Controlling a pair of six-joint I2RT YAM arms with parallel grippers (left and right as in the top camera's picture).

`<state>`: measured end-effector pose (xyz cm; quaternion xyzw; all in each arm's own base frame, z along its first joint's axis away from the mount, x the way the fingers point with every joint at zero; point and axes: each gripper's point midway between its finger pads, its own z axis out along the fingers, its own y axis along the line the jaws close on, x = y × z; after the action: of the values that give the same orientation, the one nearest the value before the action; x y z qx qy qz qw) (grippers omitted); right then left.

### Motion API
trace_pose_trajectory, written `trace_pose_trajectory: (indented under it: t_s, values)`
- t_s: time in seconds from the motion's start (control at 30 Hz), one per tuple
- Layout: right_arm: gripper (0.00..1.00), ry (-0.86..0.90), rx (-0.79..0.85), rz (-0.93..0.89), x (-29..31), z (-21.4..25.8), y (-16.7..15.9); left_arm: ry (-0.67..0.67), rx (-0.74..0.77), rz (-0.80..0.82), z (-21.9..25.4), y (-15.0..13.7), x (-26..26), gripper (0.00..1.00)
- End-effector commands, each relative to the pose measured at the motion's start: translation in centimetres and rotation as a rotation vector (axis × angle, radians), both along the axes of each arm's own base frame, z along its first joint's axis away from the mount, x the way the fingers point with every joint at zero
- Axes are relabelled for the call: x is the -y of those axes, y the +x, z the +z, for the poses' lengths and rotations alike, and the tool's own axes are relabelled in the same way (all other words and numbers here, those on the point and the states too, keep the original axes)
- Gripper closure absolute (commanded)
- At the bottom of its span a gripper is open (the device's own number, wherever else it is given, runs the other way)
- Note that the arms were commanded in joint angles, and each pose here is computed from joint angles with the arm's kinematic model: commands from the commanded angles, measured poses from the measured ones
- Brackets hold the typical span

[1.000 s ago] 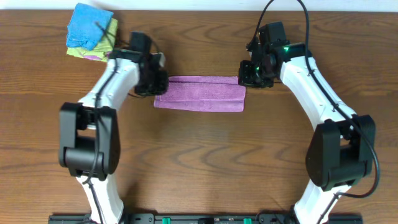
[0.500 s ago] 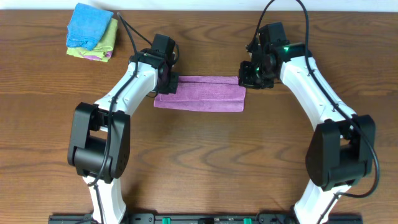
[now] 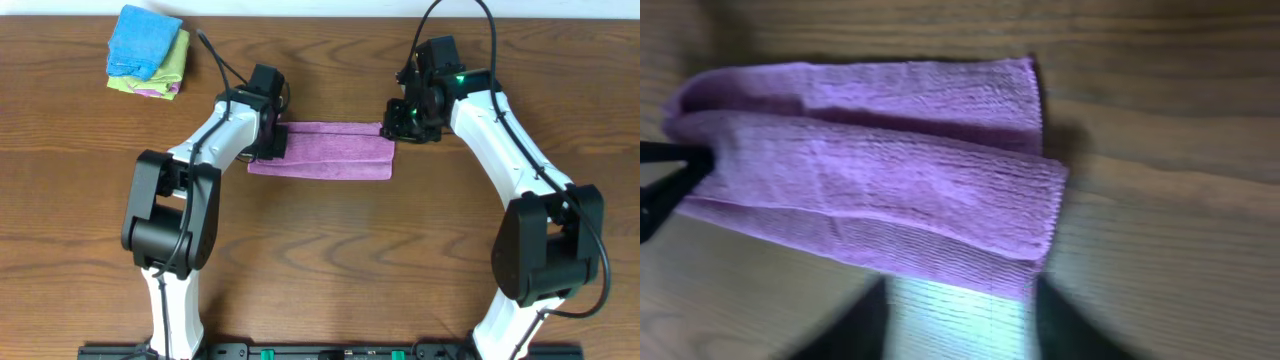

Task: Fold the cloth
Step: 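Lower the right gripper onto the strip's right end and grasp it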

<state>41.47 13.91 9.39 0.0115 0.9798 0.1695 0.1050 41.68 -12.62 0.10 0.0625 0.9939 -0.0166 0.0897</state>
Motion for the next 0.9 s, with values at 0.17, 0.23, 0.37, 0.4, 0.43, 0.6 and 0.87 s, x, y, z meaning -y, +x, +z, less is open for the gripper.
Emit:
trace_pose_trajectory:
  t_s: [0.17, 0.23, 0.37, 0.4, 0.43, 0.6, 0.87]
  values:
    - [0.01, 0.183, -0.071, 0.094, 1.9, -1.6, -0.7, -0.002, -0.031, 0.034, -0.4, -0.1, -1.0, 0.94]
    - [0.01, 0.252, -0.108, 0.097, 1.9, -2.5, -0.9, -0.004, -0.036, 0.039, -0.4, -0.2, -1.2, 0.94]
    - [0.01, 0.274, -0.191, 0.093, 1.7, -4.9, -1.7, -0.008, -0.040, 0.038, -0.4, -0.3, -1.1, 0.94]
    - [0.01, 0.289, -0.205, 0.104, 1.4, -5.3, -1.9, -0.015, -0.042, 0.037, -0.4, -0.3, -1.0, 0.94]
    - [0.01, 0.304, -0.212, 0.111, 1.1, -5.5, -2.0, -0.020, -0.044, 0.037, -0.4, -0.3, -0.9, 0.94]
    - [0.01, 0.314, -0.234, 0.124, 0.4, -6.6, -2.3, -0.024, -0.046, 0.036, -0.4, -0.4, -0.8, 0.94]
    - [0.04, 0.357, -0.292, 0.123, -0.5, -8.7, -2.8, -0.046, -0.051, 0.036, -0.4, -0.4, -0.5, 0.94]
